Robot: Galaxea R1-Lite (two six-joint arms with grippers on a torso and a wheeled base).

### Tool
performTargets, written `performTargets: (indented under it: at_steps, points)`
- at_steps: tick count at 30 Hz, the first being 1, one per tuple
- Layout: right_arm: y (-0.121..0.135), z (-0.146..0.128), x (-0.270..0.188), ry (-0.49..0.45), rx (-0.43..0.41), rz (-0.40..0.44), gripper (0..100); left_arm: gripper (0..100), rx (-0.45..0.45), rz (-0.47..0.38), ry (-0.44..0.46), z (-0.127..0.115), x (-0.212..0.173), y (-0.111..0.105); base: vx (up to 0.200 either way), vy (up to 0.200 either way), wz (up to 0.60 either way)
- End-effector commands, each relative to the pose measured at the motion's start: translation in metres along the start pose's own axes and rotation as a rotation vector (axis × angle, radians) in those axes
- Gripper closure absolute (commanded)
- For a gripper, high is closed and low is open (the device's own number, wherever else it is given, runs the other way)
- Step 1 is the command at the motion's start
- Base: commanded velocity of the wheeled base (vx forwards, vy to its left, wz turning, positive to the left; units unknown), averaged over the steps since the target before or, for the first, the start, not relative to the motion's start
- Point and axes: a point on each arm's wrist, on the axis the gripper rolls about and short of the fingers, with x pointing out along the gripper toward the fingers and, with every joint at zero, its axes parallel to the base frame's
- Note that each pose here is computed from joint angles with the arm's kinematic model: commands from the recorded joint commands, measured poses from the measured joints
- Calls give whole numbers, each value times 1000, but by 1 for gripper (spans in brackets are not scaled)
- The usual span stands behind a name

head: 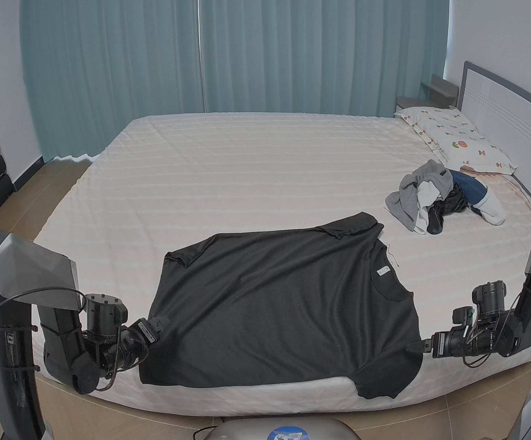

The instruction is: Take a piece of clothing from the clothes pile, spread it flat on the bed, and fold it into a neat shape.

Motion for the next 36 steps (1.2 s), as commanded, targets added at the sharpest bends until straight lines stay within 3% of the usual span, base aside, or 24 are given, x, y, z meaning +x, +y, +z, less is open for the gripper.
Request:
performTargets:
  at_steps: [1, 6, 7, 20, 29, 36]
  points:
    - [-7, 4, 23, 9, 71, 11, 0, 0, -61, -23, -32, 10, 8, -2, 0, 0, 0]
    - [-7, 13, 27, -21, 114, 37, 0, 0, -89, -36, -41, 13, 11, -5, 0, 0, 0]
    - [-7, 12, 28, -19, 115, 36, 100, 0, -89, -34, -40, 12, 11, -4, 0, 0, 0]
    - [-10, 5, 7, -16, 112, 5, 100, 0, -94, -18, -41, 12, 15, 0, 0, 0, 0]
    - [-12, -14, -5, 66, -9, -11, 100, 0, -94, -14, -41, 12, 15, 1, 0, 0, 0]
    - [-13, -14, -6, 68, -23, -15, 100, 0, -88, -14, -41, 12, 15, 1, 0, 0, 0]
